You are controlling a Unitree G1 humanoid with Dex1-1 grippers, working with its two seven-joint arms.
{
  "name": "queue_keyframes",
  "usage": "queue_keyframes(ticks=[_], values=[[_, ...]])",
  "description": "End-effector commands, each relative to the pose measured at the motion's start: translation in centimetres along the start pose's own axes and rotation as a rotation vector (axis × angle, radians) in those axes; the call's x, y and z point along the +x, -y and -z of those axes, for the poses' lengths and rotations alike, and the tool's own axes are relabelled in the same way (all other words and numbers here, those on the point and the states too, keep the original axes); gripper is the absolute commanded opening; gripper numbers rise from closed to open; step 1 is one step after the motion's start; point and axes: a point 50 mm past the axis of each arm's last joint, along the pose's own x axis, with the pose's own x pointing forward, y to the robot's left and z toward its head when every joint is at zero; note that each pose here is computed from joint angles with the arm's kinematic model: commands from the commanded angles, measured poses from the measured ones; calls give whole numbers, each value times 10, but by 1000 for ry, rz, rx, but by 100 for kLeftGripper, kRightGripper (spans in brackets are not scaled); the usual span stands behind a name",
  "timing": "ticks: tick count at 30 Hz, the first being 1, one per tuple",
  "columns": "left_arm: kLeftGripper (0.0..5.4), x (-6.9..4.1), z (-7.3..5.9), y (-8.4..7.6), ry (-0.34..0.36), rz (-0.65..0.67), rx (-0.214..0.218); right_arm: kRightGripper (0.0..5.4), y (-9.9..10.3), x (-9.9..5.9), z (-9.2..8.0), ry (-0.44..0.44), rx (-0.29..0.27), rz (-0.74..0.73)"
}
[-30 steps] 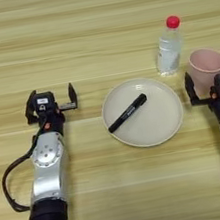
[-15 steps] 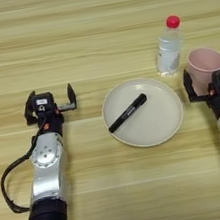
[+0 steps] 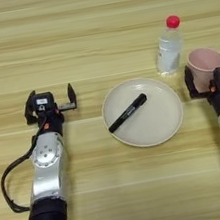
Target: Move the objects on the table
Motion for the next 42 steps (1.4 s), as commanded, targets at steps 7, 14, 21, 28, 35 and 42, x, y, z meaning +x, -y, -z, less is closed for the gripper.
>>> queue_keyframes(ticks=[7, 14, 21, 28, 35, 42], values=[[540, 2, -2, 0, 13, -2, 3, 538, 1, 6, -5, 19, -1, -1], [540, 2, -3, 0, 14, -4, 4, 480, 1, 6, -5, 22, 8, -2], [540, 2, -3, -1, 13, -5, 4, 454, 1, 6, -5, 28, 17, -1], [540, 2, -3, 0, 12, 5, 10, 454, 2, 4, -12, 52, 9, -2], [540, 1, -2, 3, 10, 13, 13, 454, 2, 2, -19, 72, -1, -7], [540, 1, -2, 4, 7, 16, 12, 454, 2, 1, -20, 75, -5, -8]])
